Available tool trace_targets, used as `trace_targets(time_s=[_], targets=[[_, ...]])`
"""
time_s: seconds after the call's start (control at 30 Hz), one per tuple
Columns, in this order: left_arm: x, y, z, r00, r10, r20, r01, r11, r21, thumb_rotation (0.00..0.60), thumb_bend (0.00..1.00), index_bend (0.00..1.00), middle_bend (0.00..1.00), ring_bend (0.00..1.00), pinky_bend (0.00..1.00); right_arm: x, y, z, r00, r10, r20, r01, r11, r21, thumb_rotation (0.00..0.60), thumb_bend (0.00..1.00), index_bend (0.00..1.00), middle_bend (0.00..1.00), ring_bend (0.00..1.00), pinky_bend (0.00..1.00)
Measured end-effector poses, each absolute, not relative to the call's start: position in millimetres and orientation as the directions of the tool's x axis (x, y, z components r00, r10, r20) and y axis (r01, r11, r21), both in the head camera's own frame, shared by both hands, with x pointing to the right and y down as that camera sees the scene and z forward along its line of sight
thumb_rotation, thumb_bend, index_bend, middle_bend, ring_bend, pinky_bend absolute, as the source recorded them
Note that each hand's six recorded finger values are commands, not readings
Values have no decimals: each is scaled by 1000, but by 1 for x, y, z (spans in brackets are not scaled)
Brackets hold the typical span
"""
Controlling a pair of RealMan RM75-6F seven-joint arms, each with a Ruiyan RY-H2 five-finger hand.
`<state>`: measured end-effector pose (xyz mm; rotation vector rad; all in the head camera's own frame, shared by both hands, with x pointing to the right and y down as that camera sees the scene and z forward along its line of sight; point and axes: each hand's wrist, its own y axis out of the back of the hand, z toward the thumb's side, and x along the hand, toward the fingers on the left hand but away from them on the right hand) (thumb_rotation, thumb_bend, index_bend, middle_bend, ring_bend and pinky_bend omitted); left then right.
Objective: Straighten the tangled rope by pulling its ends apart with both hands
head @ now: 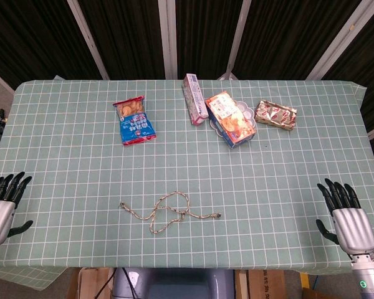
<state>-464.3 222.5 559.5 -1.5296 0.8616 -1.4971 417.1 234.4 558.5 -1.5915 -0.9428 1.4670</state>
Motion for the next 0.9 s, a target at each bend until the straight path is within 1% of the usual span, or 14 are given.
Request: trace_targets(time_s=[0.3,0.57,0.73,0.77,0.83,0.9], targets=[[-464,223,559,61,-893,447,61,-443,-894,600,0,0,0,0,0,418,235,558,62,898,-435,23,-438,-899,600,350,0,0,0,0],[-464,223,559,60,-893,446,56,-443,-895,600,0,0,0,0,0,412,235,558,62,895,-441,63,-444,-894,600,349,0,0,0,0],[-466,223,558,52,-895,442,51,-440,-897,600,0,0,0,0,0,403,233,558,84,895,-437,101,-444,-890,600,349,2,0,0,0],[-466,222,557,51,-896,441,51,-439,-897,600,0,0,0,0,0,400,232,558,90,895,-437,112,-445,-888,600,349,23,0,0,0],[-466,222,557,51,-897,439,50,-437,-898,600,0,0,0,0,0,393,230,560,108,892,-439,136,-450,-882,600,349,102,0,0,0],[-465,222,557,54,-898,436,54,-434,-899,600,0,0,0,0,0,385,226,563,130,887,-444,152,-460,-875,600,349,216,2,0,0]])
